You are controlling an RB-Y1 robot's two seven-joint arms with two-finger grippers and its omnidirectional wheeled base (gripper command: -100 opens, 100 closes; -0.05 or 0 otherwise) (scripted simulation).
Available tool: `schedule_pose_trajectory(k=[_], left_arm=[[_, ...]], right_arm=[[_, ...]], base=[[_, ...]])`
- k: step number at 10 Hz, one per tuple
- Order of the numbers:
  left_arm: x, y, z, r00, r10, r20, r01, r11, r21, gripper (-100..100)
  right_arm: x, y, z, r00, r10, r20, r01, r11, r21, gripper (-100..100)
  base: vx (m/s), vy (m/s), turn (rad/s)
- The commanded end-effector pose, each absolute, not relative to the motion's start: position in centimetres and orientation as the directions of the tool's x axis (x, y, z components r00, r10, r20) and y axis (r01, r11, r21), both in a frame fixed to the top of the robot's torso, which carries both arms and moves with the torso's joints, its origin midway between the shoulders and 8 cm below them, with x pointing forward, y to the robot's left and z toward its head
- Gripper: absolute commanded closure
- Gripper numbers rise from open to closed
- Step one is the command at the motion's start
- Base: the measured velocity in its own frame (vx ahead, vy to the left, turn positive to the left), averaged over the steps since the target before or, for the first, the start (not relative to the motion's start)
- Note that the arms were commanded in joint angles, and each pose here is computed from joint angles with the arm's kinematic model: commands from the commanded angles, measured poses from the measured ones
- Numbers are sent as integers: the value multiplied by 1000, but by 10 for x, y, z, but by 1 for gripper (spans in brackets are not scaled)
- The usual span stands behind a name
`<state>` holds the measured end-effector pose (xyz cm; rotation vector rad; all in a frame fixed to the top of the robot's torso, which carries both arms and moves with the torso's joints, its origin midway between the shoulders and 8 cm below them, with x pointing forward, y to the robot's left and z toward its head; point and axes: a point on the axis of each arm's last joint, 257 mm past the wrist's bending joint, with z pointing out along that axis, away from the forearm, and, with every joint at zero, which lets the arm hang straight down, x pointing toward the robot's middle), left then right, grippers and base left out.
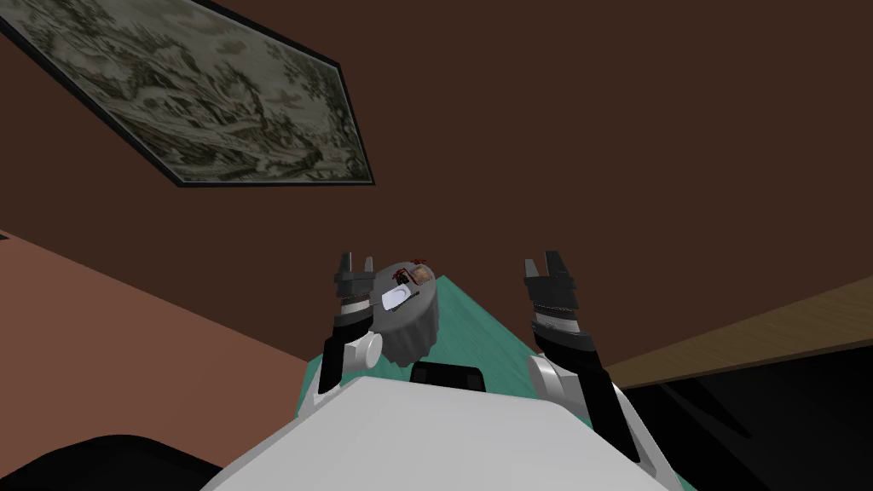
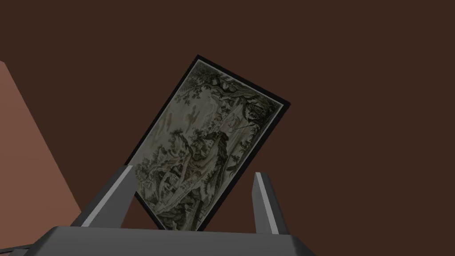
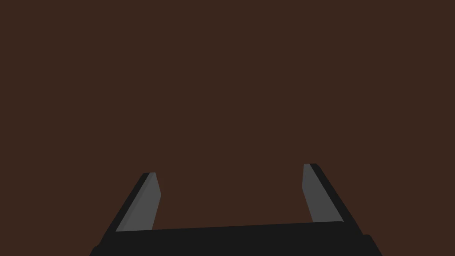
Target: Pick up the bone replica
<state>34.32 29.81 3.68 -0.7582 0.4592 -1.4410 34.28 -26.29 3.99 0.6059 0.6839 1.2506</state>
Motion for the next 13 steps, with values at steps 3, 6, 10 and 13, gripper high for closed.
schedule_pose_trajectory(k=[3,6,10,13], left_arm=[[373,292,15,66,-994,91,638,-28,-770,-100],[396,293,-4,52,-997,64,579,-22,-815,-100],[433,301,-38,42,-998,42,475,-17,-880,-100],[449,306,-58,46,-998,42,410,-19,-912,-100]], right_arm=[[343,-263,40,172,976,-132,-638,213,740,0],[343,-263,40,172,976,-132,-638,212,740,0],[343,-263,40,172,976,-132,-638,213,740,0],[343,-263,40,172,976,-132,-638,213,740,0]], base=[[-8,-84,23],[5,-117,21],[3,-78,14],[-1,-82,14]])
